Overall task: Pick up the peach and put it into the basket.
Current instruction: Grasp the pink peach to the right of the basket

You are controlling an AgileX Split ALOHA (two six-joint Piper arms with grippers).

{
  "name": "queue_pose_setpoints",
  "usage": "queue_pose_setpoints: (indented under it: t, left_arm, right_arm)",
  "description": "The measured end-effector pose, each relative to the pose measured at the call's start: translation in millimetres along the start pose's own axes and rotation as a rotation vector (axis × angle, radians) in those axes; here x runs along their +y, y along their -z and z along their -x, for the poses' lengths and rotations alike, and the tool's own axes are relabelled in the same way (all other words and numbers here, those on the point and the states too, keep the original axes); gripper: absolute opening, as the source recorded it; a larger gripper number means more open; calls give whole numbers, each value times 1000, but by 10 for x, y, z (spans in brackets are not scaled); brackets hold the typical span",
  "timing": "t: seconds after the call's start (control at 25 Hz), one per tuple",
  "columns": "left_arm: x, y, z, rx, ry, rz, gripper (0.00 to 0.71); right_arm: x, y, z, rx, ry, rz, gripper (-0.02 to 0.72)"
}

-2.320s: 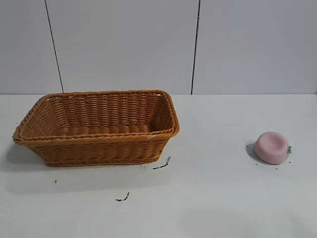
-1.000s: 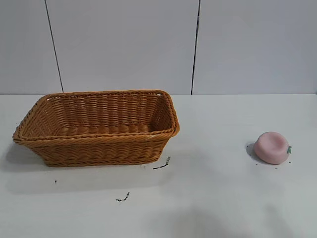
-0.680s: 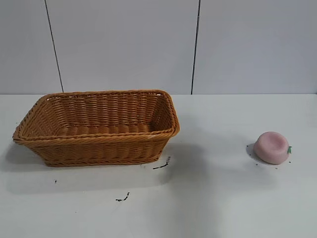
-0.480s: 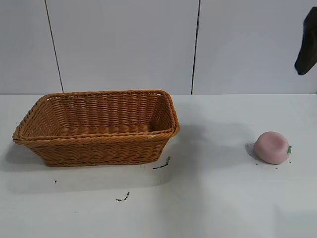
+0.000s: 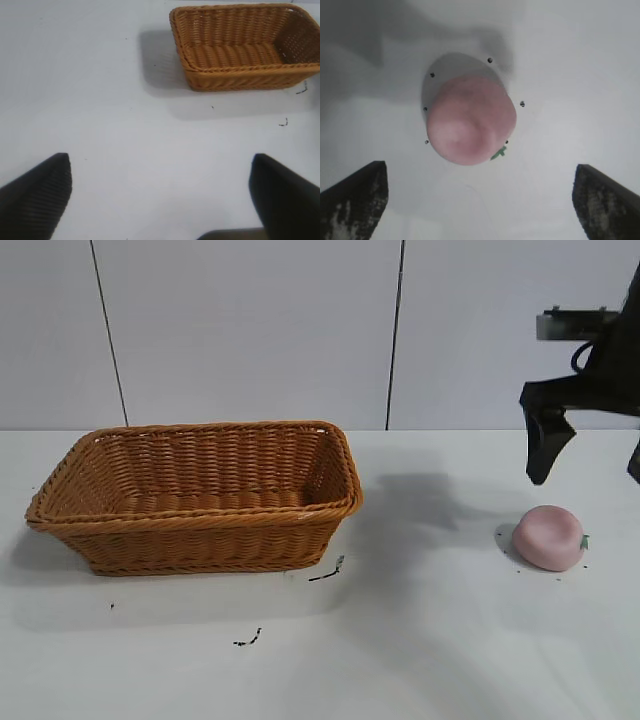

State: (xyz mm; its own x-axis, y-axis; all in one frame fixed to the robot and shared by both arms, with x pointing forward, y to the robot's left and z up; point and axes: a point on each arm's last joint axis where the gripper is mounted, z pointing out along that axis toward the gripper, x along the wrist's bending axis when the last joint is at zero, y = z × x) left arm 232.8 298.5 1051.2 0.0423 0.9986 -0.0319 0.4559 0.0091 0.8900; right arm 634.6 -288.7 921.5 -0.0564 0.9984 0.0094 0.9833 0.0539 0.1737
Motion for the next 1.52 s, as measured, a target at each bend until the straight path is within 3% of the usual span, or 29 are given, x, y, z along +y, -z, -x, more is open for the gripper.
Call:
queue_pose_setpoints:
  t: [0.6, 1.24, 1.32, 1.4, 1.52]
  left_arm:
    - [0, 0, 0, 0, 0, 0, 693]
    - [0, 0, 0, 0, 0, 0, 693]
    - [0, 0, 0, 0, 0, 0, 693]
    - [0, 0, 0, 0, 0, 0, 693]
    - [0, 0, 0, 0, 0, 0, 693]
  right_arm:
    - [58, -57, -103, 14, 33, 56, 695]
    - [16, -381, -102, 18, 28, -12, 693]
    - [13, -381, -102, 18, 28, -15, 615]
    - [1, -381, -103, 19, 28, -28, 458]
    - [-6, -380, -103, 19, 28, -36, 155]
